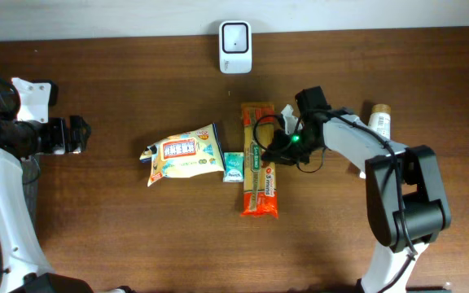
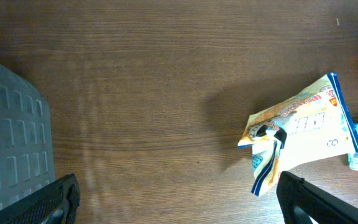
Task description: Scan the item barcode
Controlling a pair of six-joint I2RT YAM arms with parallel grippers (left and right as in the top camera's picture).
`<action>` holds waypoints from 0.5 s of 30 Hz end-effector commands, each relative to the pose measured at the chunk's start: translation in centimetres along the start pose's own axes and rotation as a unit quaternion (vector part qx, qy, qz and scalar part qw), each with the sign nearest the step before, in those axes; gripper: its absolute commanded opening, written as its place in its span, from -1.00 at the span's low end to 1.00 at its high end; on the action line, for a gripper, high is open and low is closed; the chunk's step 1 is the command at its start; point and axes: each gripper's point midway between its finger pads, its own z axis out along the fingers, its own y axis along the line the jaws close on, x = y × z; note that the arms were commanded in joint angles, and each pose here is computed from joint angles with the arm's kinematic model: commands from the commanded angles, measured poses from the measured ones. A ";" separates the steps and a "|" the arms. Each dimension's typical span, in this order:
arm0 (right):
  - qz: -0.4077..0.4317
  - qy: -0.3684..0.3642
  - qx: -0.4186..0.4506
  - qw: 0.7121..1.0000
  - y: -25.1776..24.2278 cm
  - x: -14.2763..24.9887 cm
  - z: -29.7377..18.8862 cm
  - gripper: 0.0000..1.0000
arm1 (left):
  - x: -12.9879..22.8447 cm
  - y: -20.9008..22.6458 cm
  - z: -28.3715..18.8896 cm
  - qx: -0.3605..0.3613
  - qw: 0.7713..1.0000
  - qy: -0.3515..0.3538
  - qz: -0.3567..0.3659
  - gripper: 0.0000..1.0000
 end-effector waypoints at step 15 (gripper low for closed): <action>-0.119 -0.005 0.553 0.824 -3.7 0.6 -3.9 -0.89 | 0.0 0.0 0.0 0.001 1.000 0.000 0.005 0.99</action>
